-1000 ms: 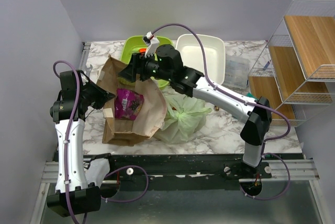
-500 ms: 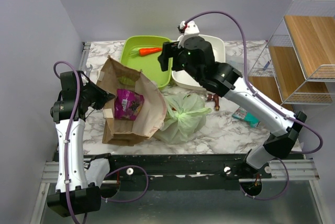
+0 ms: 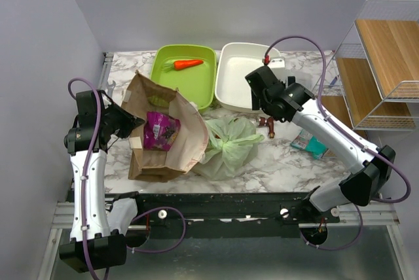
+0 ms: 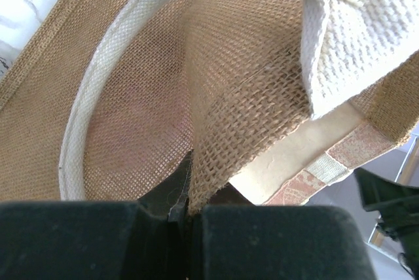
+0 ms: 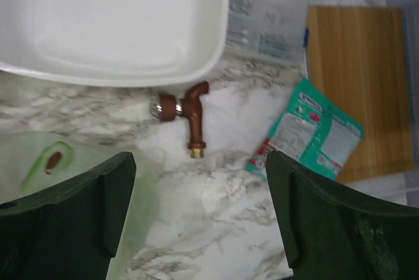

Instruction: Place the food into the grocery bag and tie it

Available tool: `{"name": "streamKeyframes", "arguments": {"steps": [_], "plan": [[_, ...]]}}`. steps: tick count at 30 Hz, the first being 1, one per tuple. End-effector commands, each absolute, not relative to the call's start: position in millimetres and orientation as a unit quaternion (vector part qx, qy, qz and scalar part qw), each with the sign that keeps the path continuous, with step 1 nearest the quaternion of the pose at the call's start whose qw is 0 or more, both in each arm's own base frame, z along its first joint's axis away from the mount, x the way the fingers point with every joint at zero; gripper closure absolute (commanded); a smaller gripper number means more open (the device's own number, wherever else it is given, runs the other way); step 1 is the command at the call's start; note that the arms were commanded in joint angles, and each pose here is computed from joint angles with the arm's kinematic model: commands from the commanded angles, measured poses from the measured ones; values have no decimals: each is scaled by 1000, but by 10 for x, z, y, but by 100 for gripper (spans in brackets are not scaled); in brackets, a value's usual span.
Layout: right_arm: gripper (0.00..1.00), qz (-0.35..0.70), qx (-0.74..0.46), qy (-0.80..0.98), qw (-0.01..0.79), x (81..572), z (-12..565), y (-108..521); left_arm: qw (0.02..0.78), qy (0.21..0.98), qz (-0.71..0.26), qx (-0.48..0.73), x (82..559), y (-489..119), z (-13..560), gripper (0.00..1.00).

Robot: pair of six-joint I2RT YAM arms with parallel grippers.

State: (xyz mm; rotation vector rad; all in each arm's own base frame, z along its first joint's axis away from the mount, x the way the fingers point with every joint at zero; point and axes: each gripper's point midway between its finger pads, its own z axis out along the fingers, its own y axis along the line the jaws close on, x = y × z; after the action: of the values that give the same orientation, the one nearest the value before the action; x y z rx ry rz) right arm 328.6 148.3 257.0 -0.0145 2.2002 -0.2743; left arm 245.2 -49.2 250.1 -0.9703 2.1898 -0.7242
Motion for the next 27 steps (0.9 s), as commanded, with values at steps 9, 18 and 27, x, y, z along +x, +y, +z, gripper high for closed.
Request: {"name": "streamKeyframes", "arguments": {"steps": [9, 18, 27], "plan": [[6, -272, 149, 895, 321, 2670, 1477, 318, 309, 829, -306, -353, 2365, -629, 2511, 100], [5, -273, 165, 897, 306, 2707, 1099, 224, 309, 830, -306, -349, 2325, -648, 2485, 100], [3, -251, 175, 909, 282, 2856, 775, 236, 311, 830, -308, -347, 2303, -655, 2487, 100]]}}
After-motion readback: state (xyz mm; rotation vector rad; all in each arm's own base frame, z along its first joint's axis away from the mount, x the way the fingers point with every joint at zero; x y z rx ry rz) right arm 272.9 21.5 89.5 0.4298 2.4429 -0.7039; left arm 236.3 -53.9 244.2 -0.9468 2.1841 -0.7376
